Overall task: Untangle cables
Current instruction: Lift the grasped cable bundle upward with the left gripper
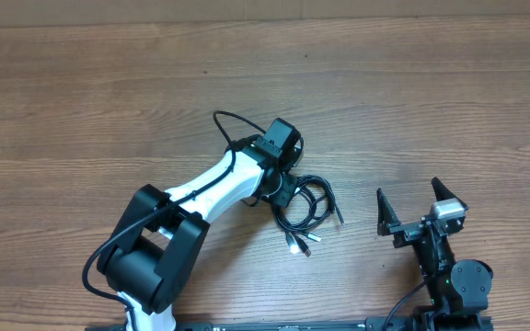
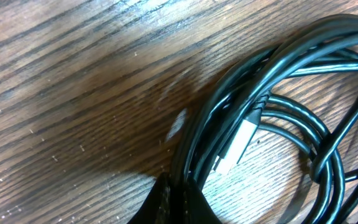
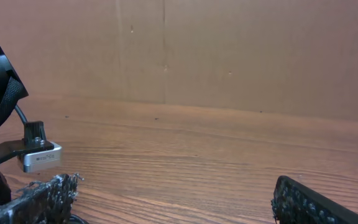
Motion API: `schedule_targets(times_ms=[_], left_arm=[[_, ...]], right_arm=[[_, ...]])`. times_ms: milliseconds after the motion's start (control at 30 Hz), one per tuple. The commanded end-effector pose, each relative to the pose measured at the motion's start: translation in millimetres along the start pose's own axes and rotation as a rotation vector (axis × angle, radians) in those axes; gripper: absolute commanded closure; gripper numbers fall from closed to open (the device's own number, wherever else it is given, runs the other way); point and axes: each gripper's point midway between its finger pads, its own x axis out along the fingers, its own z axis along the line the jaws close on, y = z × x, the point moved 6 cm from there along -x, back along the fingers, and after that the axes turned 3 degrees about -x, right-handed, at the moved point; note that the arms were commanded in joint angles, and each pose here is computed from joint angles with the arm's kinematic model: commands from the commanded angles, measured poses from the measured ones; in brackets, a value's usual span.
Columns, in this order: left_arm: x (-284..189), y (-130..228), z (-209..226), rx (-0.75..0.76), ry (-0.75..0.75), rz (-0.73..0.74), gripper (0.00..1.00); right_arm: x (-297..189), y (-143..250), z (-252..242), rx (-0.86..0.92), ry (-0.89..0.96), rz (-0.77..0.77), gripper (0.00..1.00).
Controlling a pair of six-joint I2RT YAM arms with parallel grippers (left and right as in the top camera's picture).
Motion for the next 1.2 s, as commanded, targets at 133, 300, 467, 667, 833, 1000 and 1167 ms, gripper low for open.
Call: schedule_targets(times_ms=[133,300,467,667,833,1000,1167], left_arm=[[-12,0,1,0.044,-0.032,0.022,0.96],[-67,-21,-12,0.157,-0.009,-0.113,0.96],[-138,-29,-25,0.351,-0.007,-0.268,0.96],[-191,-18,-30,0.438,-0.015,-0.374,0.96],[-215,-6,-30,0.444,-0.025,-0.422,0.96],[-232,3,-31,0.439,-0.021,-0.460,0.96],[-245,8,-31,0.436,-0.017,-0.498,0.96]], right_arm=[[1,4,1,0.003,-0.003,0.006,0.00],[1,4,1,0.003,-0.003,0.006,0.00],[1,4,1,0.003,-0.003,0.006,0.00],[1,4,1,0.003,-0.003,0.006,0.00],[1,3,1,0.003,-0.004,0.004,0.00],[1,-2,3,0.013,-0.026,-0.022,0.00],[-4,-25,13,0.215,-0.127,-0.072,0.00]])
